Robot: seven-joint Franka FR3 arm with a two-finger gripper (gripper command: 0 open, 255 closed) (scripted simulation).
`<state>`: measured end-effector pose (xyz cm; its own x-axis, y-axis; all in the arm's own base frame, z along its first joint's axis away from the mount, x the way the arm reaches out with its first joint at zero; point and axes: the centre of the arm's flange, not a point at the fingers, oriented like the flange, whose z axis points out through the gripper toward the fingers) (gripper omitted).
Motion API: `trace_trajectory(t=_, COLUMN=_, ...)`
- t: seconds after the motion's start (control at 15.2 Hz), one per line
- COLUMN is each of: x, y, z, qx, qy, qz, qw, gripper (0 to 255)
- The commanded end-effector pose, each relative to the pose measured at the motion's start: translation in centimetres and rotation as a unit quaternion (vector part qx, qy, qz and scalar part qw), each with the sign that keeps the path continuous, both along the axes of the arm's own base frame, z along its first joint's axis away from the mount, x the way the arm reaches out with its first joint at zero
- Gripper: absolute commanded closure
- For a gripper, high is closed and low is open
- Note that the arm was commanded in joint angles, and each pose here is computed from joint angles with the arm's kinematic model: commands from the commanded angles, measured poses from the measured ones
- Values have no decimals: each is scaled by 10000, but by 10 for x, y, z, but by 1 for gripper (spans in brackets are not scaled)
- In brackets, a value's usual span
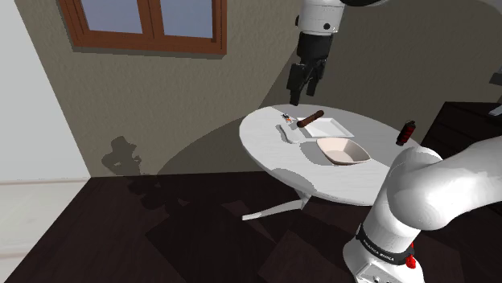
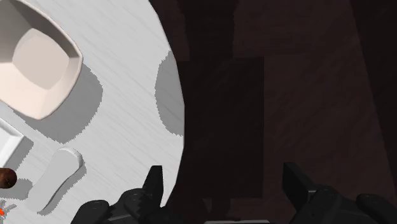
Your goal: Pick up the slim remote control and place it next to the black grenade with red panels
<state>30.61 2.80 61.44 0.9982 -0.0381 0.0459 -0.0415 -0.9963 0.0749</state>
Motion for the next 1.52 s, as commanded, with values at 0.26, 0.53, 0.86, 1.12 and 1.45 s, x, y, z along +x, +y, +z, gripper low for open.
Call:
trace_trajectory(t=0.26, x=32, y=-36, z=-25, qx=50, qy=8, qz=-301, qw=9995, gripper=0)
trace_trajectory(t=0.53, x=62, y=-73, z=-51, qx=100, qy=16, qz=-602, qw=9981, gripper=0)
trace_trajectory(t=0.86, x=96, y=-121, z=-83, qx=162, qy=25, qz=-978, qw=9951, gripper=0)
trace_trajectory(t=1.12, x=120, y=-161, z=-110, qx=211, qy=33, qz=-1277, qw=9916, gripper=0)
trace_trajectory(t=1.45, x=147, y=-213, z=-144, qx=273, qy=43, qz=-1649, qw=9859, gripper=0)
